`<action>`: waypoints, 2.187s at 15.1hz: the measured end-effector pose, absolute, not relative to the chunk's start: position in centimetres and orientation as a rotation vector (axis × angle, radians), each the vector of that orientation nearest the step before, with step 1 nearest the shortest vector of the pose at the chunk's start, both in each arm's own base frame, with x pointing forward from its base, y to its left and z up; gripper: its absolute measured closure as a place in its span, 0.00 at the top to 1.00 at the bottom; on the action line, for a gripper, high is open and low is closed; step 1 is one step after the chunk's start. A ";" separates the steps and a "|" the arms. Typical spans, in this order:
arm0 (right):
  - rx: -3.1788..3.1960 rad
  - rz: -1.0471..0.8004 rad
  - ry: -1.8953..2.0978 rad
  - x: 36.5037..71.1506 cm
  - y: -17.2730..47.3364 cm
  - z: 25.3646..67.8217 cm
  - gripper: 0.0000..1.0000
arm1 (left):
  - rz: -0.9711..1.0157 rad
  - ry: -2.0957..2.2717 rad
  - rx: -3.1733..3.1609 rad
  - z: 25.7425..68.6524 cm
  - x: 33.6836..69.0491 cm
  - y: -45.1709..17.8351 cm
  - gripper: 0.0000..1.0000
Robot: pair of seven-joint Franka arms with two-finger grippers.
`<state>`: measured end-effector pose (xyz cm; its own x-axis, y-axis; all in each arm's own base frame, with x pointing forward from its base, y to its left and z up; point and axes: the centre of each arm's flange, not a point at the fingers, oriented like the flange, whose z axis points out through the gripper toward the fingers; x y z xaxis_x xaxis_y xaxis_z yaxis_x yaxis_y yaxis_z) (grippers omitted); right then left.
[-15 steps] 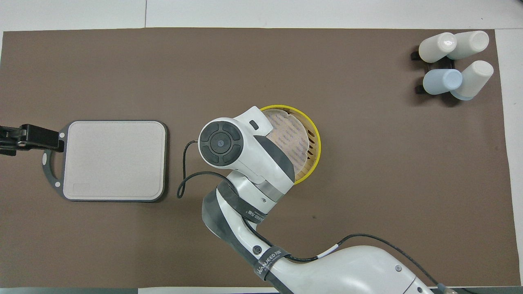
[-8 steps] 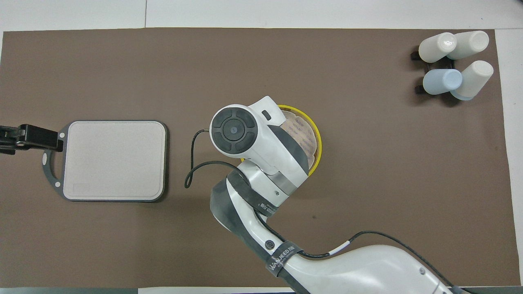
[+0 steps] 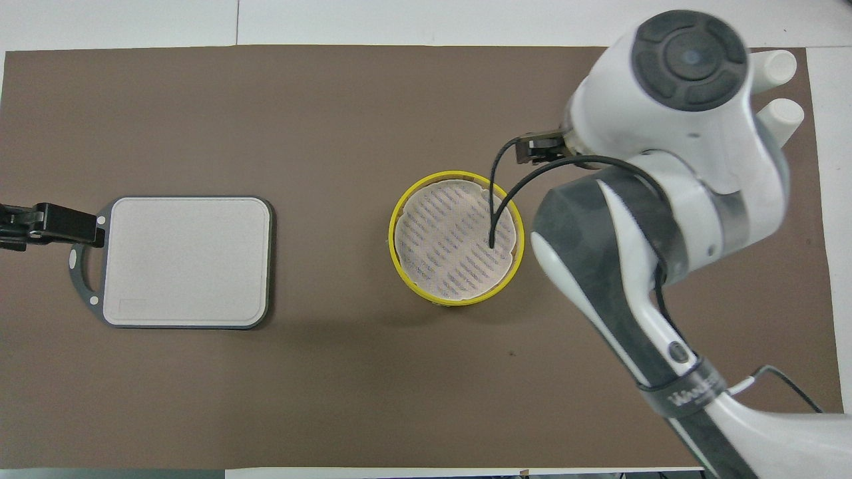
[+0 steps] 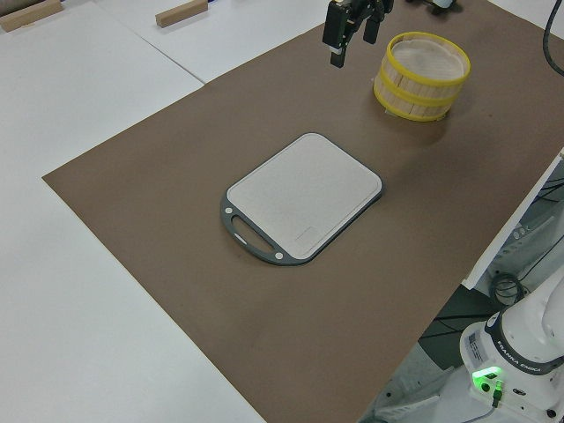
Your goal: Place bun in steamer
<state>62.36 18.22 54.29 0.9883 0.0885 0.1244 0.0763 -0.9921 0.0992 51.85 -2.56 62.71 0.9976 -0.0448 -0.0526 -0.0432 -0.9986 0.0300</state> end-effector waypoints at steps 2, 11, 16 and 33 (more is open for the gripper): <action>3.031 0.180 0.185 63.1 12.6 55.4 1.00 | -0.080 -0.063 3.111 62.8 51.8 -2.4 1.00; 3.152 -0.039 0.046 60.6 0.1 57.8 1.00 | -0.076 -0.059 3.111 62.9 51.8 -2.2 1.00; 3.150 -0.063 0.027 56.8 -0.6 58.6 1.00 | -0.076 -0.060 3.111 62.9 51.8 -2.2 1.00; 3.150 -0.061 -0.008 56.4 -1.8 58.8 1.00 | -0.073 -0.064 3.111 63.0 51.8 -2.4 1.00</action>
